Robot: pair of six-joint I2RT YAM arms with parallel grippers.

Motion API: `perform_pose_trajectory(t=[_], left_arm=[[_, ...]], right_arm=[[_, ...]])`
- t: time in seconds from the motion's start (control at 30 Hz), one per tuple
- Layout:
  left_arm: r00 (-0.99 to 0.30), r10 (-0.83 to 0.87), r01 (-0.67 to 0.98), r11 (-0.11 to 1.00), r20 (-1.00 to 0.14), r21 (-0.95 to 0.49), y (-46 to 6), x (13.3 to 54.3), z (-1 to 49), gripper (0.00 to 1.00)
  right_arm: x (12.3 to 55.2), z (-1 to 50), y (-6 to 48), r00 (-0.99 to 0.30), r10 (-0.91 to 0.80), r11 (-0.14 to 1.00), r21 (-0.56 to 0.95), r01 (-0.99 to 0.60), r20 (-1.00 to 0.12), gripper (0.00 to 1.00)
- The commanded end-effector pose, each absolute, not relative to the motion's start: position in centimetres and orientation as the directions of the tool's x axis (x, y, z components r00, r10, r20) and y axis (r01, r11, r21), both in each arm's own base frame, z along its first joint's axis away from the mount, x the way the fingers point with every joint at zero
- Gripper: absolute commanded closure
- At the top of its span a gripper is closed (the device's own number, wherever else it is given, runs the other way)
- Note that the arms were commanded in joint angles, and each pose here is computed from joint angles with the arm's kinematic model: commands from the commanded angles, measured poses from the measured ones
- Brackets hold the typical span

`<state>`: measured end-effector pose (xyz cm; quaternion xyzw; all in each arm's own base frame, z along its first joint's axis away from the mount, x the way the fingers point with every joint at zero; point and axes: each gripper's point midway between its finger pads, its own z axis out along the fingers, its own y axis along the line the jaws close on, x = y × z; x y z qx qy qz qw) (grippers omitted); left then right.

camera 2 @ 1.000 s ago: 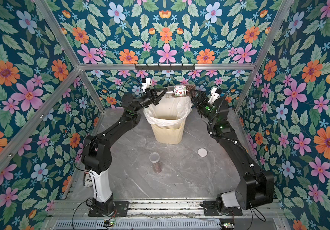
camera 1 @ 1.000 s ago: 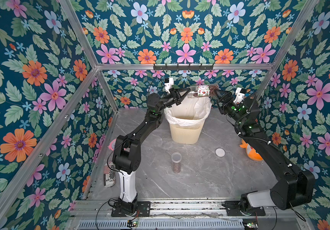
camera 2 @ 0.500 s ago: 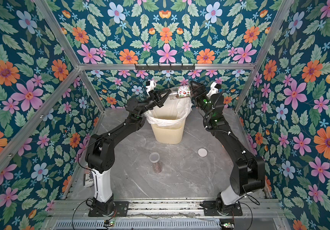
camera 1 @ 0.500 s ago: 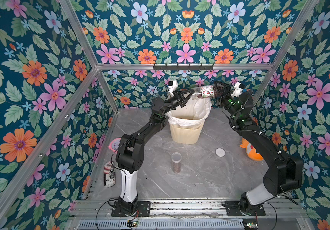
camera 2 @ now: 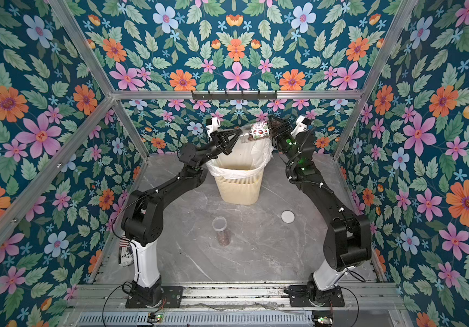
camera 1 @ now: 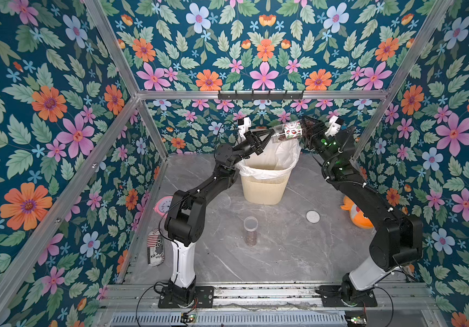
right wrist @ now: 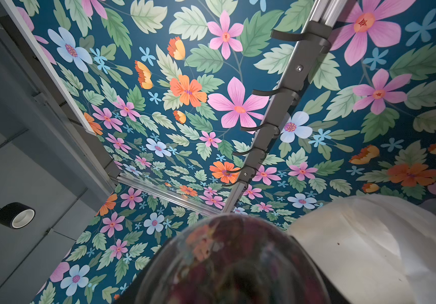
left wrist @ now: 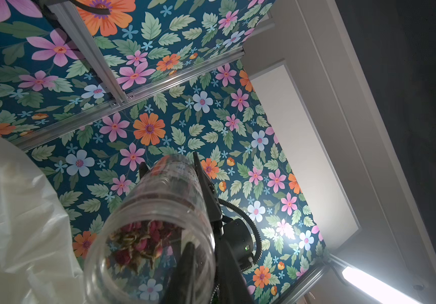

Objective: Empty the moldy dried flower tea in the jars
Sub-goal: Pour the moldy dried flower tea into the trash bin.

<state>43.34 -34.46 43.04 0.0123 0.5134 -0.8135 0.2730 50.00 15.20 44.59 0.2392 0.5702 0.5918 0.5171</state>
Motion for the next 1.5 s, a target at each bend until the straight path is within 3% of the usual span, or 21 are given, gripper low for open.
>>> perform_pose_trajectory(t=[0.0, 0.17, 0.53, 0.63, 0.8, 1.2, 1.47], left_arm=[[-0.833, -0.436, 0.496, -0.314, -0.341, -0.81, -33.6, 42.5, 43.5, 0.51], [-0.792, -0.506, 0.491, -0.195, -0.342, -0.849, -31.5, 43.9, 42.1, 0.34], [-0.733, -0.537, 0.512, -0.034, -0.416, -0.858, -29.6, 44.6, 41.7, 0.31], [-0.718, -0.537, 0.523, 0.004, -0.443, -0.853, -29.3, 44.8, 41.8, 0.31], [-0.692, -0.535, 0.538, 0.066, -0.485, -0.84, -28.8, 44.9, 42.4, 0.31], [-0.663, -0.555, 0.536, 0.116, -0.502, -0.836, -26.7, 45.2, 42.3, 0.32], [-0.66, -0.562, 0.529, 0.124, -0.499, -0.839, -25.8, 45.1, 41.9, 0.32]], right_arm=[[49.3, 46.5, 14.6, -0.297, 0.879, 0.25, 0.89, -0.382, -0.374, 0.42], [49.0, 46.5, 13.8, -0.235, 0.832, 0.411, 0.844, -0.345, -0.502, 0.43], [48.4, 46.2, 15.5, -0.219, 0.489, 0.803, 0.533, -0.264, -0.845, 0.44], [49.1, 45.1, 17.1, -0.283, 0.356, 0.867, 0.428, -0.255, -0.891, 0.44], [49.6, 43.9, 19.1, -0.332, 0.192, 0.919, 0.288, -0.271, -0.924, 0.45], [50.4, 42.3, 23.9, -0.29, -0.193, 0.946, -0.099, -0.31, -0.937, 0.44], [50.2, 42.3, 24.8, -0.294, -0.154, 0.933, -0.04, -0.358, -0.943, 0.42]])
